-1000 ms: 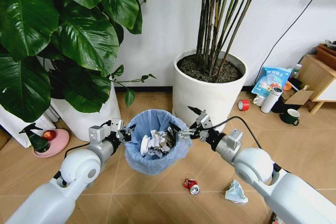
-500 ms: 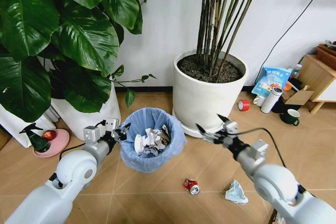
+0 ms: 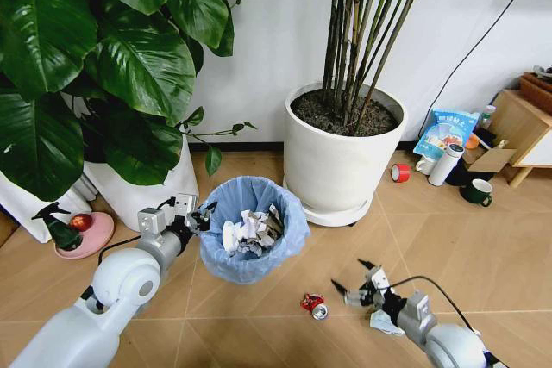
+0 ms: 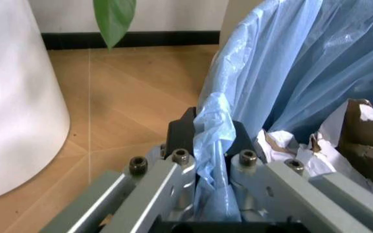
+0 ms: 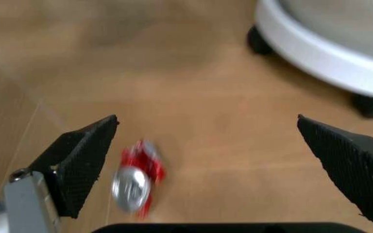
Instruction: Pick up the trash bin and place the garbage on the floor into it.
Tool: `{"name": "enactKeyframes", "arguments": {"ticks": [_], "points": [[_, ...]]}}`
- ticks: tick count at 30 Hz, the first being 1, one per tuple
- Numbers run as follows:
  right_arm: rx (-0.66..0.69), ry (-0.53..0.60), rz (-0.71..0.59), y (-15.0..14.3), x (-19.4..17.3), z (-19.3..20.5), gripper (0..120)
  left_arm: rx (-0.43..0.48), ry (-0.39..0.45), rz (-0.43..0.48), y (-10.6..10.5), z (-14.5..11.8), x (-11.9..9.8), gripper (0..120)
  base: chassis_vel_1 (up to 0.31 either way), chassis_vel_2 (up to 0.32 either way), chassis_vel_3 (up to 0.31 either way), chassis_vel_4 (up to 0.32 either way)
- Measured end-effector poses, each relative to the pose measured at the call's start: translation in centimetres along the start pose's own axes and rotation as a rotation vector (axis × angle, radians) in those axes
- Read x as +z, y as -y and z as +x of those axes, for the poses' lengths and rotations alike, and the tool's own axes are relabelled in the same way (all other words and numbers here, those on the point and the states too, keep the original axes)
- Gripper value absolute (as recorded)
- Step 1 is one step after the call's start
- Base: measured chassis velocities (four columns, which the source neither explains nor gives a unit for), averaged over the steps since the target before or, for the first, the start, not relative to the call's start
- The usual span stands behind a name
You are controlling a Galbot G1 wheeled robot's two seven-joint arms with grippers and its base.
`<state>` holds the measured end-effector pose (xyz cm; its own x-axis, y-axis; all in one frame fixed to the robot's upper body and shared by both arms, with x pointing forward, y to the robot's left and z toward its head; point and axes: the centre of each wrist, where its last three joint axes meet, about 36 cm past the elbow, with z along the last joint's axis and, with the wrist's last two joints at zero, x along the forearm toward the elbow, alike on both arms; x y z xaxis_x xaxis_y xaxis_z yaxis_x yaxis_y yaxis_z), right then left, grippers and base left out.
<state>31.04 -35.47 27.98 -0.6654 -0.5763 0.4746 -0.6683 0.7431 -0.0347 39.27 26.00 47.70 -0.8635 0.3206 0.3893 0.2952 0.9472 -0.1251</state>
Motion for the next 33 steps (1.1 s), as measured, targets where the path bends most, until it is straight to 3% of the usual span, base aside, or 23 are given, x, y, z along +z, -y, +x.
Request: {"name": "enactKeyframes", "arguments": {"ticks": [9, 33], "points": [[-0.114, -0.096, 0.021, -1.1, 3.0, -2.8, 100, 0.008, 0.01, 0.011, 0.5, -0.1, 0.4, 1, 0.0, 0.0, 0.0, 0.0], [-0.134, -0.1, 0.006, -0.8, 4.1, -10.9, 100, -0.005, 0.013, 0.016, 0.0, -0.4, 0.4, 1, 0.0, 0.0, 0.0, 0.0]]}}
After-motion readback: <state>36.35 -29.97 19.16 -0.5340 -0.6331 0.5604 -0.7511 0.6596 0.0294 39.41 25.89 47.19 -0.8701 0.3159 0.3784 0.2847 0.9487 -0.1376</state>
